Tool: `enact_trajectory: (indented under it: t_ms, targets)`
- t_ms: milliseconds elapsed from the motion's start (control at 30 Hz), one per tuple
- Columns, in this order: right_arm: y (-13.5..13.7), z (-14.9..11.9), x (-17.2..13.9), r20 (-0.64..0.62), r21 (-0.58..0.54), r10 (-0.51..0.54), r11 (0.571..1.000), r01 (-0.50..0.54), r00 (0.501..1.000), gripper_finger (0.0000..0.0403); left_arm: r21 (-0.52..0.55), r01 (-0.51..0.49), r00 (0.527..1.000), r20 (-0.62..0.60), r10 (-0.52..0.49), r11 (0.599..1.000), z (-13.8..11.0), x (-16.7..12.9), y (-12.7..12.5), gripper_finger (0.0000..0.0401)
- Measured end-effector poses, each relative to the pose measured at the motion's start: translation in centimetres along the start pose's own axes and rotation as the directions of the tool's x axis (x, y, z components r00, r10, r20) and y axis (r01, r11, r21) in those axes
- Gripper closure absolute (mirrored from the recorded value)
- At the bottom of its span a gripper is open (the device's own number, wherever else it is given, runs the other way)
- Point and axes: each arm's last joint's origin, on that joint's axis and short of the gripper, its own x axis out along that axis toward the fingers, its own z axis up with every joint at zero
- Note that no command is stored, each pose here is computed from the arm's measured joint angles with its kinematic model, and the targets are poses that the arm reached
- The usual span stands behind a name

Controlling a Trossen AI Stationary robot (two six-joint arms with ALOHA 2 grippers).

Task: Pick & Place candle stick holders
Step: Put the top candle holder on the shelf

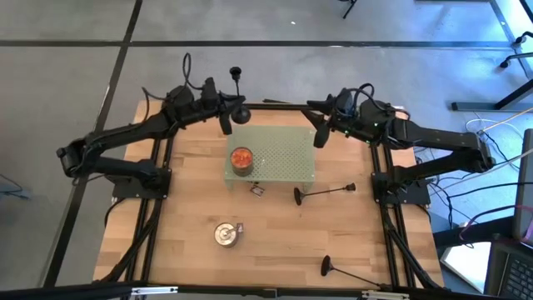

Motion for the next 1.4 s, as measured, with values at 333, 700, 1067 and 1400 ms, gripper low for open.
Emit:
enact_trajectory:
  t_ms: [333, 700, 1067, 1400]
  targets:
    - [-0.5, 0.3, -0.6, 0.017, -0.05, -0.09, 0.995, 0.091, 0.996, 0.0234, -0.013, -0.031, 0.999, -0.012, 0.03, 0.999, -4.5, -1.0, -0.1, 0.0391]
    - [-0.6, 0.0, -0.6, -0.008, -0.065, -0.121, 0.991, 0.12, 0.993, 0.0234, 0.007, 0.025, 0.998, -0.054, -0.025, 1.0, -5.3, -0.6, -0.6, 0.0391]
    - [-0.6, 0.0, -0.6, -0.011, -0.071, -0.124, 0.99, 0.123, 0.992, 0.0234, 0.014, 0.062, 0.996, -0.057, -0.061, 0.998, -7.3, 1.4, -1.4, 0.0391]
    - [-0.6, -0.1, -0.6, -0.017, -0.074, -0.126, 0.989, 0.124, 0.992, 0.0234, -0.007, 0.053, 0.995, -0.083, -0.054, 0.999, -7.3, 1.2, -1.1, 0.0391]
